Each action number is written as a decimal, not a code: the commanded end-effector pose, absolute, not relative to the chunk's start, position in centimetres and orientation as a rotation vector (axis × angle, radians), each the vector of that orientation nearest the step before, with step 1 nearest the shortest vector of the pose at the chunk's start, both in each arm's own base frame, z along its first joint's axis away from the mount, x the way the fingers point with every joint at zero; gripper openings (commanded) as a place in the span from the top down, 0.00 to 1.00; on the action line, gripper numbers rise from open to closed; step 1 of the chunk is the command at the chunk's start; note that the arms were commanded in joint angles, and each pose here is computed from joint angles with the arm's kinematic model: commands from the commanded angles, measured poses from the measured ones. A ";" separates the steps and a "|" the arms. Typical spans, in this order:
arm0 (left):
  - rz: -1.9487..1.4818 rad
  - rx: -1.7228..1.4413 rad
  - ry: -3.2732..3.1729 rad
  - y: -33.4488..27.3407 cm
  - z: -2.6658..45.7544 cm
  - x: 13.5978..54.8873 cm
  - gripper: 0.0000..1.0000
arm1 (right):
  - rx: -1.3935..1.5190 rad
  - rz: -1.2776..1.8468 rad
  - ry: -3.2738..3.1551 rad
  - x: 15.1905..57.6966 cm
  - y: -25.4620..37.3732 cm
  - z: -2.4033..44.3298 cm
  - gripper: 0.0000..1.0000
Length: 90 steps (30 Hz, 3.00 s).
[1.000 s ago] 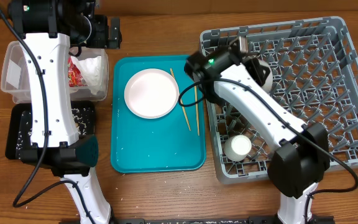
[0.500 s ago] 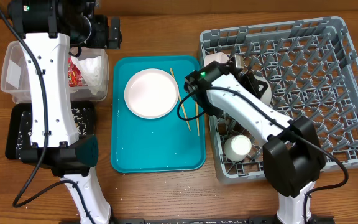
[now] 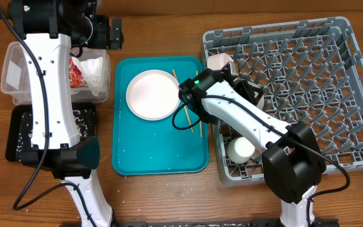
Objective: Sort waste into correct bins and load items into the dishwasher
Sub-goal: 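Grasp the edge of the white plate with the right gripper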
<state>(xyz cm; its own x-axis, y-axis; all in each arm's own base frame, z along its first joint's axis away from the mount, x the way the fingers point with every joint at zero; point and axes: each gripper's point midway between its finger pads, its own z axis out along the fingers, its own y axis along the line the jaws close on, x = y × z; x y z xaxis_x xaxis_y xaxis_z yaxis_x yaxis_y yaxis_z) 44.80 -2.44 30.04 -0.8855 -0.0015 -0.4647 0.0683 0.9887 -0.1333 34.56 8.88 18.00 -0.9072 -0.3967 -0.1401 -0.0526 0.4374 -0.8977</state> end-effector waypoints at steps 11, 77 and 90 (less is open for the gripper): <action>-0.190 0.040 2.636 -2.2 30.5 45.0 0.00 | -0.386 -1.568 2.063 37.1 8.9 21.5 0.95; -0.191 0.041 2.636 -2.2 30.5 45.0 0.00 | -0.116 0.382 2.643 38.9 34.3 16.8 0.08; -0.191 0.041 2.636 -2.2 30.5 45.0 0.00 | 0.163 0.192 2.896 38.3 32.5 5.5 0.62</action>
<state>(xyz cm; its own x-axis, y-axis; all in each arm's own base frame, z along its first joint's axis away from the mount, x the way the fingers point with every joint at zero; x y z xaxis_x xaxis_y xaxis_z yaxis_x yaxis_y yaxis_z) 44.80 -2.44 30.04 -0.8855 -0.0015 -0.4647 0.0683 0.9887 -0.1333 38.57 33.16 6.57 -0.9630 0.0737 -0.2592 0.0331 0.9870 0.1575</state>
